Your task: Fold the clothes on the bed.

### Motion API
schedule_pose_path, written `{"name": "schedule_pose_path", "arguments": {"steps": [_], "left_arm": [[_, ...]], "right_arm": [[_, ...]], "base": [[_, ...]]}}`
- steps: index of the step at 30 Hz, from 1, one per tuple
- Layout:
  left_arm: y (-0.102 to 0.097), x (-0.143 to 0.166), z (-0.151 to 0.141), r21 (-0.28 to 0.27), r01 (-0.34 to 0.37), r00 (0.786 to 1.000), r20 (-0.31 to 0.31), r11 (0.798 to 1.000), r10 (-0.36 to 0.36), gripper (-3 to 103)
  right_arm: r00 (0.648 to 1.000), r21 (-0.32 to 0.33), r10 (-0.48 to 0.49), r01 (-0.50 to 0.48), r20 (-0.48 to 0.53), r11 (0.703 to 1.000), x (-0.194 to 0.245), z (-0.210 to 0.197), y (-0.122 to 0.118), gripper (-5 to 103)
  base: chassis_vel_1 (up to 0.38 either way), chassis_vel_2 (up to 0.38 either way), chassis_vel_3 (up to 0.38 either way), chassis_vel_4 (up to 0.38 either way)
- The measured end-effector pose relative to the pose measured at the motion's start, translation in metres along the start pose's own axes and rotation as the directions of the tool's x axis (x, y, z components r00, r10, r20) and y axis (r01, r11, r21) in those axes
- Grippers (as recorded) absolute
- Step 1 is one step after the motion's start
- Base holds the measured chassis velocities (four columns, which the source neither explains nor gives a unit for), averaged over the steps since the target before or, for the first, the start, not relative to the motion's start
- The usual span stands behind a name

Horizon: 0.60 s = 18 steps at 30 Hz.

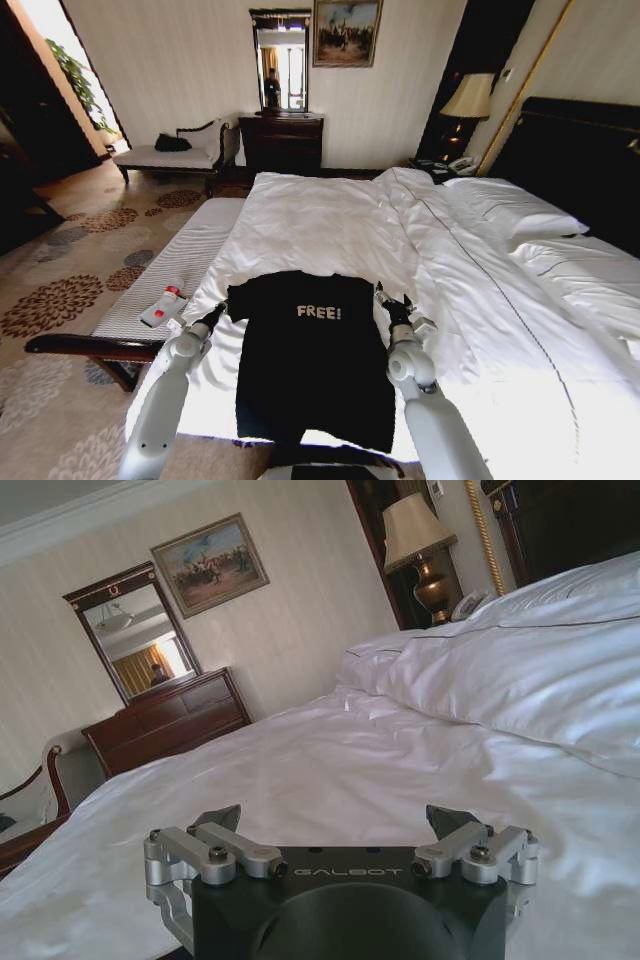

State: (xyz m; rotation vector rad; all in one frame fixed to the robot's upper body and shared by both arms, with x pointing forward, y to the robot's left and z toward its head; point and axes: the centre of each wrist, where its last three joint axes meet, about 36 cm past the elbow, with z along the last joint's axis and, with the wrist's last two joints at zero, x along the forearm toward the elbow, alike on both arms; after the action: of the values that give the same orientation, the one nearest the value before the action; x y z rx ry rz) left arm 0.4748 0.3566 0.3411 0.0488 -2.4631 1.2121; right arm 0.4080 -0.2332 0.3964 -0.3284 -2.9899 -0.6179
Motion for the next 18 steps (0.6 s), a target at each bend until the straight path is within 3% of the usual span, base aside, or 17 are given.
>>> {"name": "schedule_pose_path", "arguments": {"steps": [10, 18], "left_arm": [[-0.002, 0.005, 0.005, -0.011, -0.004, 1.0, 0.0, 1.0, 0.004, 0], [-0.006, 0.033, -0.027, -0.028, -0.028, 0.998, 0.059, 0.999, 0.029, 0]], "right_arm": [[1.0, 0.01, 0.016, -0.016, -0.01, 1.0, 0.008, 0.001, -0.007, 100], [1.0, 0.004, 0.015, -0.015, -0.008, 1.0, 0.006, 0.001, -0.002, 100]], "base": [[0.0, 0.0, 0.0, 0.0], [0.0, 0.0, 0.0, 0.0]]}}
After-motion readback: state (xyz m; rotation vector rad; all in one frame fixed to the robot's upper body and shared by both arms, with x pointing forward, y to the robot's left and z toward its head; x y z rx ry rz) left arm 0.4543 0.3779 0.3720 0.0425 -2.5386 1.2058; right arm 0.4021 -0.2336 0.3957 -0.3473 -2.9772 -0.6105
